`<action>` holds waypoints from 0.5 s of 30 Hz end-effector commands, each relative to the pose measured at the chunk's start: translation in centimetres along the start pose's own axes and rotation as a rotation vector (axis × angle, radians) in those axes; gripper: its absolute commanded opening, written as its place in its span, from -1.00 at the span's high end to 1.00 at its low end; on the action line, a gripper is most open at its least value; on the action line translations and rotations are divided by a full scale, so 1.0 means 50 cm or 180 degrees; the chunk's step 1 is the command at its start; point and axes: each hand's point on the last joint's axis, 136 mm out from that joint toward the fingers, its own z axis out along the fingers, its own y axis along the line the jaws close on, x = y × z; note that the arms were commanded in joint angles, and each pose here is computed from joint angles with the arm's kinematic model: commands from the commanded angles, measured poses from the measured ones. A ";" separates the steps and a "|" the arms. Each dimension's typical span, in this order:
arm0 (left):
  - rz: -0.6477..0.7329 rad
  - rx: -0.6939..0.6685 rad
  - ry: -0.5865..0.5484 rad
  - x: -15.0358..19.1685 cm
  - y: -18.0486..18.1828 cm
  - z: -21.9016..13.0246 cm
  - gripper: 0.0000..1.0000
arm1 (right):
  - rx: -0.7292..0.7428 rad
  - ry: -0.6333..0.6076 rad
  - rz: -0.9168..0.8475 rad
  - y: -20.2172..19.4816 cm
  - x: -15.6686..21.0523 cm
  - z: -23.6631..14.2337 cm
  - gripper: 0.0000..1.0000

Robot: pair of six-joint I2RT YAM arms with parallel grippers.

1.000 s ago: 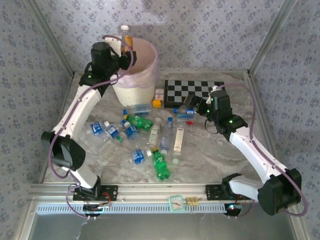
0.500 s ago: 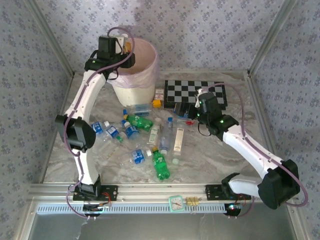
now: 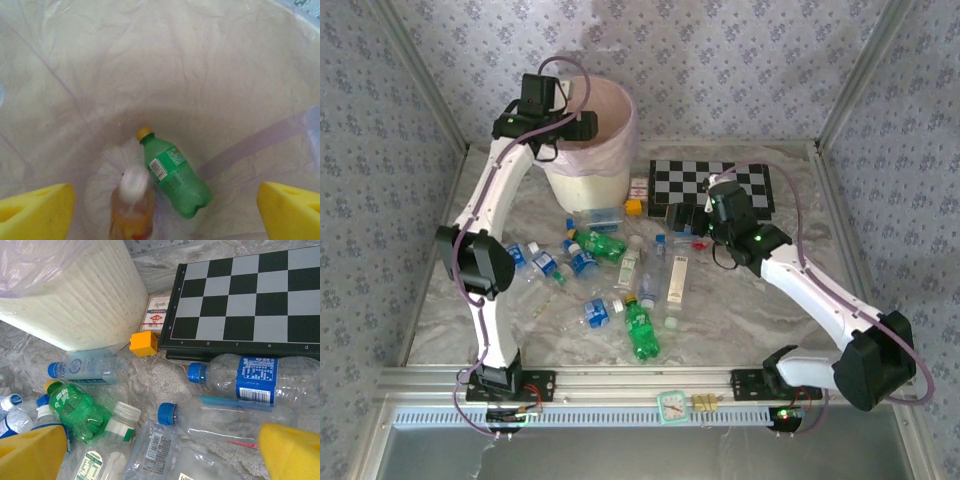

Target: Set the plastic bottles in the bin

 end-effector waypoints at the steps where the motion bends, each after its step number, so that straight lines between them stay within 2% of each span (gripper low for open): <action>1: -0.0072 0.0082 -0.0625 -0.095 -0.015 -0.139 -0.94 | 0.0039 -0.0076 -0.0115 0.005 -0.015 0.007 -1.00; 5: -0.0161 -0.0032 -0.0786 -0.081 0.003 -0.202 -0.99 | 0.0057 -0.0038 -0.0152 0.004 -0.010 0.019 -1.00; 9: -0.0324 -0.0333 -0.0737 -0.018 0.050 -0.248 -1.00 | 0.0097 0.0013 -0.0200 -0.001 -0.003 0.031 -1.00; 13: -0.0786 -0.0828 -0.0691 0.069 0.142 -0.301 -1.00 | 0.0142 0.0089 -0.0271 -0.006 0.006 0.042 -0.99; 15: -0.1119 -0.1059 -0.0796 0.105 0.194 -0.339 -1.00 | 0.0164 0.0105 -0.0284 -0.009 0.007 0.047 -1.00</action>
